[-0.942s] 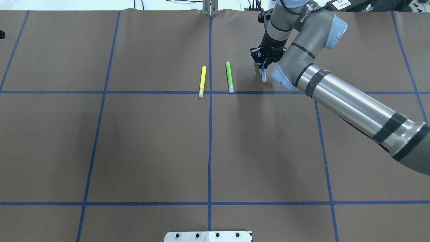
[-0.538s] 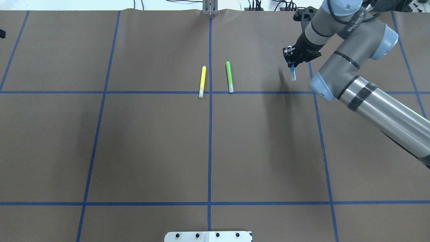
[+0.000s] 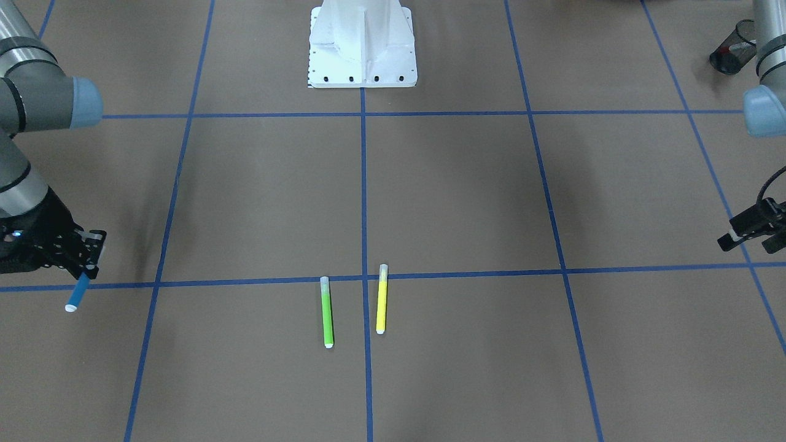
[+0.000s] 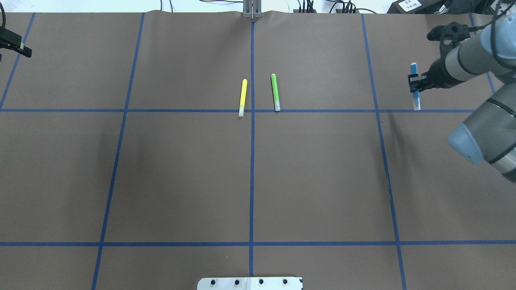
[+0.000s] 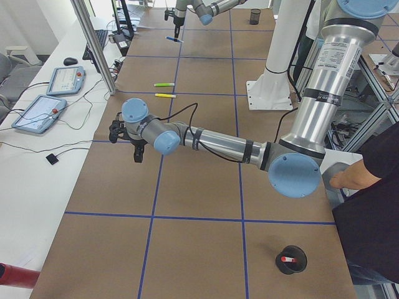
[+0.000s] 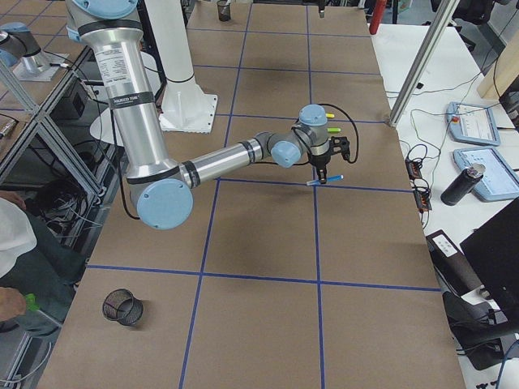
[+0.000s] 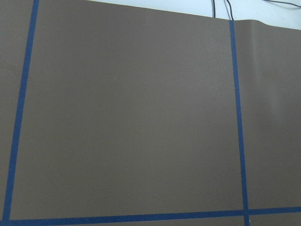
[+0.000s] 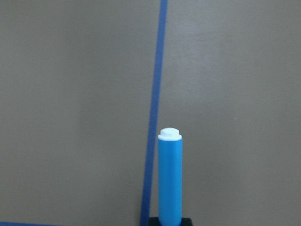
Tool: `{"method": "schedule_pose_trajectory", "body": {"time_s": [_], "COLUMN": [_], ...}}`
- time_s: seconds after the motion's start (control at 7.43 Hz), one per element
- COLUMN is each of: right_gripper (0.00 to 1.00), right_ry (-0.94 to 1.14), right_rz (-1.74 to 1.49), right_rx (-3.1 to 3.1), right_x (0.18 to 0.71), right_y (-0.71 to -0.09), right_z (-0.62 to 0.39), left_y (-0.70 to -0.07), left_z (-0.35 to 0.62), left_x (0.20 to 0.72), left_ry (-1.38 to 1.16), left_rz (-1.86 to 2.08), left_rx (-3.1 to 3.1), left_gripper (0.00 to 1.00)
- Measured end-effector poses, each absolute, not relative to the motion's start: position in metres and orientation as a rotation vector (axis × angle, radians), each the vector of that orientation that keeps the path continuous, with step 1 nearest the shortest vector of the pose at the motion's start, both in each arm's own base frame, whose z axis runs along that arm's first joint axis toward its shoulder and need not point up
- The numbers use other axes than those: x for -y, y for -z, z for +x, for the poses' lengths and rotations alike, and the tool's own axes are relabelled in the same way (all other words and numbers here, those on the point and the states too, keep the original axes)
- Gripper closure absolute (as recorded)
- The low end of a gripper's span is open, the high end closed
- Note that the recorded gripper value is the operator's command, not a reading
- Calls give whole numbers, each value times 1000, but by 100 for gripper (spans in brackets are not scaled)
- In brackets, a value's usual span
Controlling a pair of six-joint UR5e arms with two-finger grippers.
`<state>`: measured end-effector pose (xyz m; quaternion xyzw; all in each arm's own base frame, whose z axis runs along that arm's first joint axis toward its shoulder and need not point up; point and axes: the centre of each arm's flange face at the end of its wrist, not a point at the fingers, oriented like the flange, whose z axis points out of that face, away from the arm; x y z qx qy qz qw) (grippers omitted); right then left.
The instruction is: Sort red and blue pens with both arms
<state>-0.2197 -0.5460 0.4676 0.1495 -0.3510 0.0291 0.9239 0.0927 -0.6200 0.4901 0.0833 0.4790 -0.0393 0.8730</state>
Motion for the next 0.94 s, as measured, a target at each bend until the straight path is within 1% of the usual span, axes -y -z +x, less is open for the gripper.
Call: {"method": "schedule_pose_trajectory", "body": {"time_s": [0.27, 0.67, 0.94], "right_gripper": [100, 100, 100], "right_ry": [-89, -134, -166], "right_rz": [370, 463, 509], "right_rx": [671, 622, 617], "right_x": [485, 379, 324], "right_y": [-529, -625, -680], "right_z": [-129, -9, 42], "left_y": [-489, -486, -480], "left_z": [99, 102, 104], "left_x": [621, 624, 627], "left_ry": [84, 91, 97], "left_rz": [163, 157, 160], "left_rx": [-1003, -1006, -1009], "left_gripper": [2, 2, 2]}}
